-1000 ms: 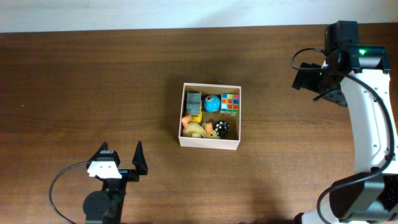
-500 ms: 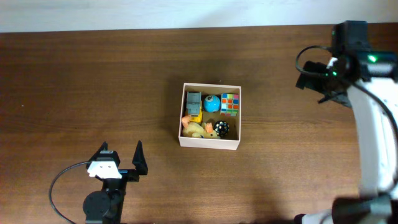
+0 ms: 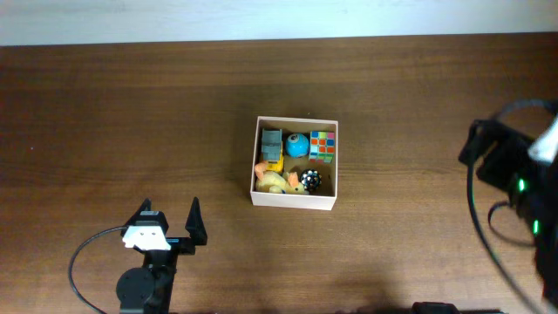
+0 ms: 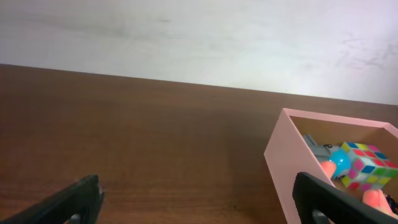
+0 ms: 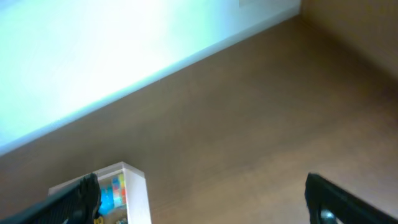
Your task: Pack container
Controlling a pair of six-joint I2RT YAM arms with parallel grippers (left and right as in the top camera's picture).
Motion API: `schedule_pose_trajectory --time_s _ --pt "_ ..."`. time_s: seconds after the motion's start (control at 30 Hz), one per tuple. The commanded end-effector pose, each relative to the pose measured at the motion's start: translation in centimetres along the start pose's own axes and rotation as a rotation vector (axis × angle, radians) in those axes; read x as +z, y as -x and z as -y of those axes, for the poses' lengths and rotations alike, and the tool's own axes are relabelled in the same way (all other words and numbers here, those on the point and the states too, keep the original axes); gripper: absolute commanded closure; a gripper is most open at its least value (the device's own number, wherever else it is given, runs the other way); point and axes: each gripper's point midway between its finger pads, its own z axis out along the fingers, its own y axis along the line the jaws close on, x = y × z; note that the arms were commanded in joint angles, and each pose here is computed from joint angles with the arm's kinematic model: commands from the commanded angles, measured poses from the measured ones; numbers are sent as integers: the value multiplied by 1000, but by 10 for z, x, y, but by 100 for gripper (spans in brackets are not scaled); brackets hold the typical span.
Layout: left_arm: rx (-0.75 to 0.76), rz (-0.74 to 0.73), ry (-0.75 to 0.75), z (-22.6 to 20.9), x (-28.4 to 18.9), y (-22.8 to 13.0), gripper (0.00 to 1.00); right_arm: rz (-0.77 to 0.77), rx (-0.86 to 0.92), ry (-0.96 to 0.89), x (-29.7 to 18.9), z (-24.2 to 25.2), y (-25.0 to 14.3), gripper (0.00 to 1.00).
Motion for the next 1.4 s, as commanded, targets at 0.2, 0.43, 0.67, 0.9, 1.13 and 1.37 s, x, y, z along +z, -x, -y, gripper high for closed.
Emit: schedule_pose_trajectory --time_s 0.2,0.43,0.67,0.9,1.13,1.37 --pt "20 3 -15 3 0 -1 1 222 34 136 35 15 -75 1" --pt "20 3 -15 3 0 -1 1 360 39 265 62 12 -112 1" --pt "20 3 -15 3 0 -1 1 464 41 330 78 15 -141 1" --pt "20 3 -15 3 0 -1 1 472 38 337 95 24 -175 1" --pt "20 3 -15 3 0 -1 1 403 -27 373 107 14 -202 1" --pt "20 3 -15 3 0 -1 1 368 -134 375 108 10 -217 1"
